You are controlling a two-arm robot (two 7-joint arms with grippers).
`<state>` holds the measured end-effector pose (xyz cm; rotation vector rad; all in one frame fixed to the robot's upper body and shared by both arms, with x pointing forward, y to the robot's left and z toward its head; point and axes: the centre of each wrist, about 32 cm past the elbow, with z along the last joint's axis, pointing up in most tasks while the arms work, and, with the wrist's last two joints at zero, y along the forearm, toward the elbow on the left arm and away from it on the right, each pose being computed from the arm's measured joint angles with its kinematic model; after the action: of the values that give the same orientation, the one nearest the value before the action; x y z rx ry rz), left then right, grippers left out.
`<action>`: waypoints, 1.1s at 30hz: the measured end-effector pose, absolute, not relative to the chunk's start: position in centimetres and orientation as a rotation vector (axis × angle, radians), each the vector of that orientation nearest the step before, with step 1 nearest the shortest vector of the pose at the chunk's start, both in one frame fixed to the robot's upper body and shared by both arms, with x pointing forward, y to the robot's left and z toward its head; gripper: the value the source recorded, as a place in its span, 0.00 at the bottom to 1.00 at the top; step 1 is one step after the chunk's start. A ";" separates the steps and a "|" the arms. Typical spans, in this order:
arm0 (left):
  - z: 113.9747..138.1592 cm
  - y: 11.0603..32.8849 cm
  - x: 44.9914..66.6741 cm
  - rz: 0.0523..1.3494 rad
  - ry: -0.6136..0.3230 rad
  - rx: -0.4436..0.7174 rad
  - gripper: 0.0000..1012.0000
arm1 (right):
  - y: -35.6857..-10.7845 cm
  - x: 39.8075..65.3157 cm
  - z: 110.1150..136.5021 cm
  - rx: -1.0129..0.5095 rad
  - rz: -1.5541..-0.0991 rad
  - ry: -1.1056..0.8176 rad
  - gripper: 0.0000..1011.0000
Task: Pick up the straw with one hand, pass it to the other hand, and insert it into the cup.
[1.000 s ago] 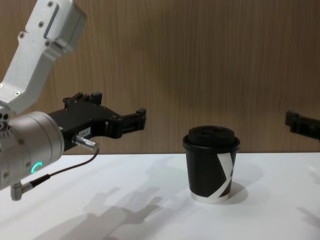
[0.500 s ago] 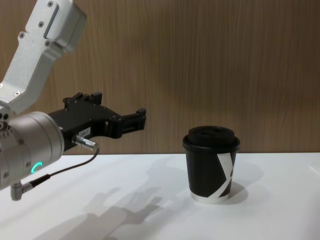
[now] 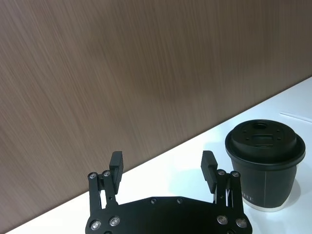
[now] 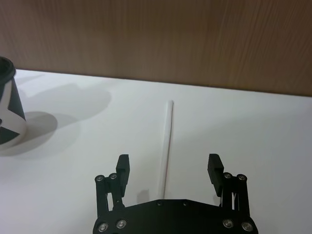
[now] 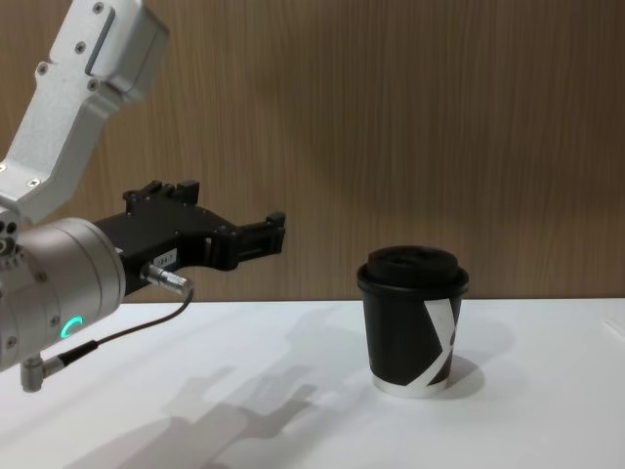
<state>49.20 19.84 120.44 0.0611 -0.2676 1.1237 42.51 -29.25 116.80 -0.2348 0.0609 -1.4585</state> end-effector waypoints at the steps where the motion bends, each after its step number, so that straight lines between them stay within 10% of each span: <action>1: 120.4 19.8 49.2 1.124 -0.268 0.061 0.99 | -29.3 42.5 116.7 -0.237 -1.460 0.066 0.99; 33: 120.4 19.8 49.2 1.124 -0.268 0.061 0.99 | -30.2 43.1 114.4 -0.325 -1.459 0.147 0.99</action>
<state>49.20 19.84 120.44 0.0612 -0.2676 1.1237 43.15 -30.22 114.38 -0.3251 0.1468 -1.4589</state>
